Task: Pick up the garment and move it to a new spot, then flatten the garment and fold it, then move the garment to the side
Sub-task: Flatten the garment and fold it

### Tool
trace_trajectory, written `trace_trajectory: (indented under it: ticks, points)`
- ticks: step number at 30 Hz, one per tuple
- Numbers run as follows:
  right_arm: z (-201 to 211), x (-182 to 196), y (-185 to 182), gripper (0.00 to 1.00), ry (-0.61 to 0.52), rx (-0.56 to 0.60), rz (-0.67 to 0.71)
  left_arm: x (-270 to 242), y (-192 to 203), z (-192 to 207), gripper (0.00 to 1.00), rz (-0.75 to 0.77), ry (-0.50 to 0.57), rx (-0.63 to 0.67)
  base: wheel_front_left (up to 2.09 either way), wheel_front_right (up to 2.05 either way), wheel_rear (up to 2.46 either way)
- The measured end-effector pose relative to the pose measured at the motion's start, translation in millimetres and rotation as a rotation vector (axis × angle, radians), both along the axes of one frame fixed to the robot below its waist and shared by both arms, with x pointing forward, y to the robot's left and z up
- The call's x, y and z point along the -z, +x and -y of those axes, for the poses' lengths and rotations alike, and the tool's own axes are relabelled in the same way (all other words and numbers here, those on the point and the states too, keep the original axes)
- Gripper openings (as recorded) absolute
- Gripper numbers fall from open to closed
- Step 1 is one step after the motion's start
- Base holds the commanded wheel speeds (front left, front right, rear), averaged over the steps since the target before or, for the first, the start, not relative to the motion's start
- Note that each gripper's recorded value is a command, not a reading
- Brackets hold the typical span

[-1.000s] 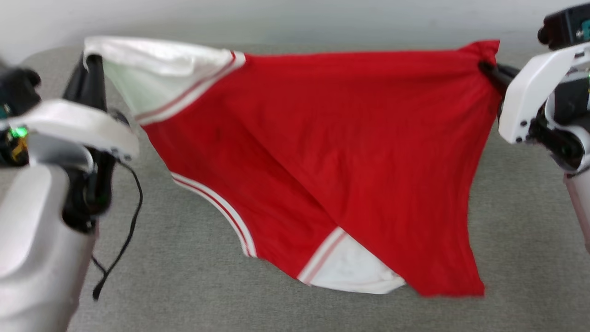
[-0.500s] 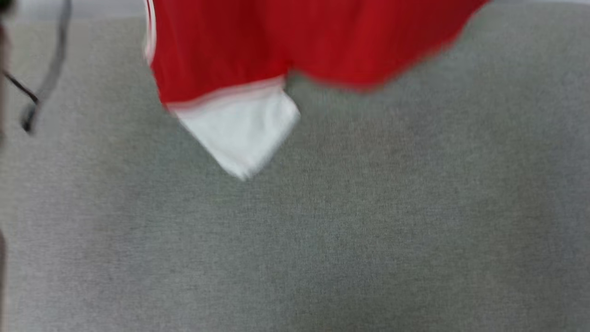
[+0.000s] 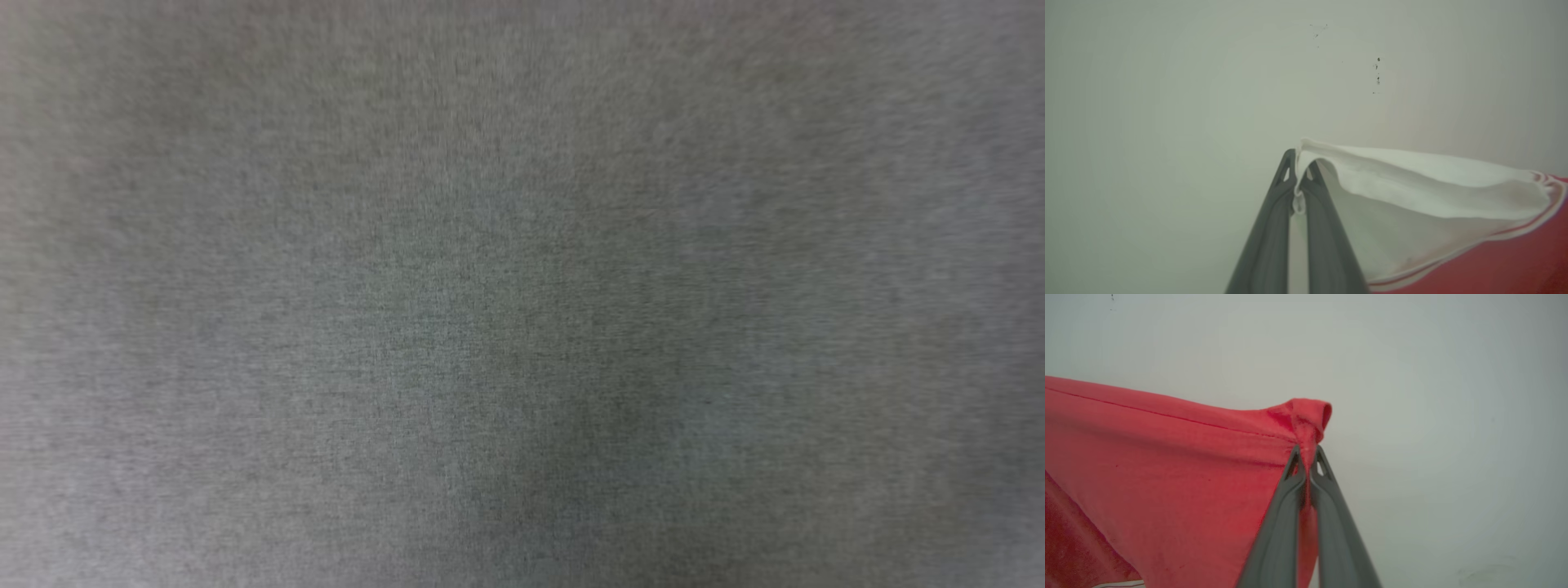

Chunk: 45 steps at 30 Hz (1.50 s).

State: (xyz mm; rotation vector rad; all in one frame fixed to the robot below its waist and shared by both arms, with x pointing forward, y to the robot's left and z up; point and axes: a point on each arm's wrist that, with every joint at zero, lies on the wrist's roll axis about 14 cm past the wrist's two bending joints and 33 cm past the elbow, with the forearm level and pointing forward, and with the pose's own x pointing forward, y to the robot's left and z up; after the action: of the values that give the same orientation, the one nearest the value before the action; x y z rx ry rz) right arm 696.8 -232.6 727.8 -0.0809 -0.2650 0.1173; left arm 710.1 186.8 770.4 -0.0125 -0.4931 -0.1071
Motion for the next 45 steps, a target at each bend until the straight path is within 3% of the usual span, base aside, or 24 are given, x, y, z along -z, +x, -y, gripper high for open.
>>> trace_trajectory:
  ticks: [6, 12, 23, 30, 33, 34, 45]
  points:
    - [-14, 87, 46, 0.0, 0.003, -0.026, -0.14, 94, 43, -3, 0.0, -0.149, 0.006, -0.016, 0.0, 0.0, 0.0]
    - [-21, 160, 63, 0.0, 0.022, -0.037, -0.272, 172, 55, -7, 0.0, -0.287, -0.018, -0.012, 0.0, 0.0, 0.0]
    - [-38, 221, 15, 0.0, 0.012, -0.08, -0.444, 227, 2, -19, 0.0, -0.422, -0.105, 0.022, 0.0, 0.0, 0.0]
    - [-47, 247, -57, 0.0, 0.028, -0.123, -0.523, 257, -74, -33, 0.0, -0.503, -0.148, 0.01, 0.0, 0.0, 0.0]
    - [-48, 259, -104, 0.0, 0.038, -0.139, -0.564, 273, -127, -39, 0.0, -0.557, -0.175, -0.007, 0.0, 0.0, 0.0]
    - [-48, 259, -104, 0.0, 0.038, -0.139, -0.564, 273, -127, -39, 0.0, -0.557, -0.175, -0.007, 0.0, 0.0, 0.0]
    - [-46, 272, -210, 0.0, 0.084, -0.157, -0.609, 297, -270, -57, 0.0, -0.674, -0.249, -0.116, 0.0, 0.0, 0.0]
